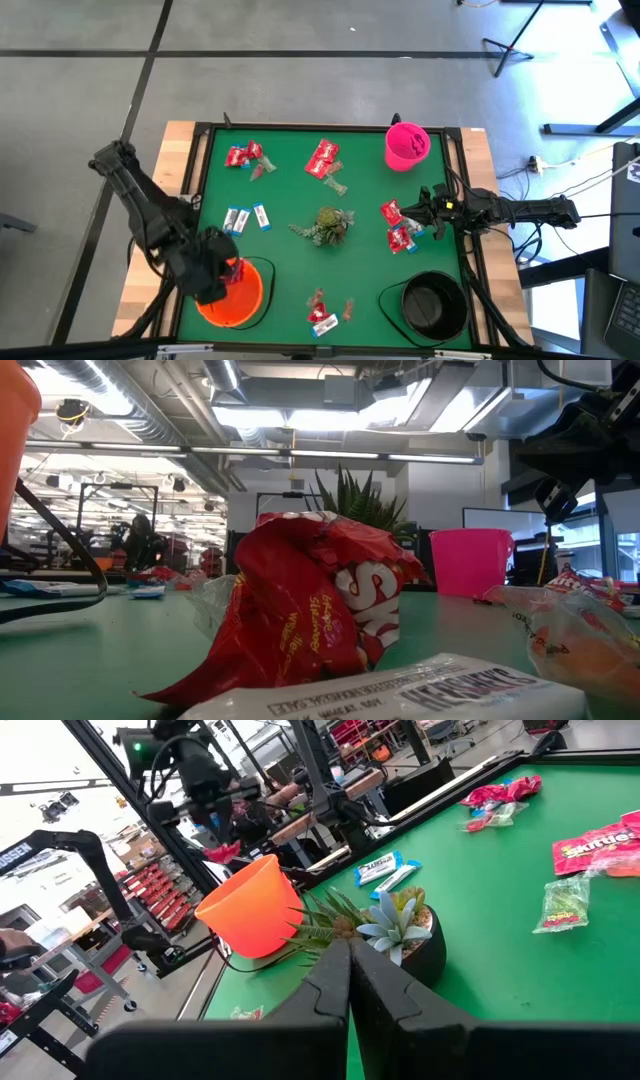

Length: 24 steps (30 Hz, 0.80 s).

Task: Sort candy
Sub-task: Put the red candy into the orange bucket, then put the green gummy into the pink bucket

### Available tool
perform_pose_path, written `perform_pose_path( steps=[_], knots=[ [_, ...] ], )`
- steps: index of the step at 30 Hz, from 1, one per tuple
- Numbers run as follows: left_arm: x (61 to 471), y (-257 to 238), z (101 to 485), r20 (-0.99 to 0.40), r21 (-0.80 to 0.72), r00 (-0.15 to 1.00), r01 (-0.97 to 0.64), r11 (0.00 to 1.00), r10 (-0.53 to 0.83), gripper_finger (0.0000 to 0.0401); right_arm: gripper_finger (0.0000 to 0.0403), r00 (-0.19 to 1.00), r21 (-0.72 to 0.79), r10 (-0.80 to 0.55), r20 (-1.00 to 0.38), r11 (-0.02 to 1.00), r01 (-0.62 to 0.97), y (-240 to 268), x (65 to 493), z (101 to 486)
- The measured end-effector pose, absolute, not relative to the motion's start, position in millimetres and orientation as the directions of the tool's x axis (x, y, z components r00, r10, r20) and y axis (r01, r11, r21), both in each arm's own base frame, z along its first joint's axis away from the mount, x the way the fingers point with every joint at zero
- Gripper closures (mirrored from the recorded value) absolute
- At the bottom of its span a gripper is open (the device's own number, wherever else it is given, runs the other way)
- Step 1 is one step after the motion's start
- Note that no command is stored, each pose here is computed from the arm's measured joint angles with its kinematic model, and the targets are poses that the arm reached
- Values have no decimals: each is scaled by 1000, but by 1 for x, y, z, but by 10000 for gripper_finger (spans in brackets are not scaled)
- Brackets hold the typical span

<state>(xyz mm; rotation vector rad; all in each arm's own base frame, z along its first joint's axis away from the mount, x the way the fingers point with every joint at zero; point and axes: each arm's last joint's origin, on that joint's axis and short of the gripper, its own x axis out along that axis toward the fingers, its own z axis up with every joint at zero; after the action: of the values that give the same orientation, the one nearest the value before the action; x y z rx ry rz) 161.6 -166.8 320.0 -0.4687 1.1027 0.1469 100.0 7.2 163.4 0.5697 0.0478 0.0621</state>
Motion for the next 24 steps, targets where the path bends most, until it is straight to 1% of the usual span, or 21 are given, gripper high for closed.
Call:
perform_pose_path(
  steps=[5,11,13,16,24],
  knots=[
    [161,-179,311,-899,-270,425,-354,896,-103,401,395,997,540,72,-28,840,-45,7,100,163],
    [163,-183,307,-904,-240,419,-334,912,-84,401,395,997,540,72,-28,840,-45,7,100,163],
    [163,-183,307,-904,-236,420,-326,916,-83,395,395,997,540,72,-28,840,-46,7,100,163],
    [163,-182,306,-906,-215,416,-292,932,-78,373,395,997,540,72,-28,840,-45,7,100,163],
    [160,-179,305,-922,-171,384,-296,940,-47,288,395,997,540,72,-28,840,-46,7,100,163]
  ],
)
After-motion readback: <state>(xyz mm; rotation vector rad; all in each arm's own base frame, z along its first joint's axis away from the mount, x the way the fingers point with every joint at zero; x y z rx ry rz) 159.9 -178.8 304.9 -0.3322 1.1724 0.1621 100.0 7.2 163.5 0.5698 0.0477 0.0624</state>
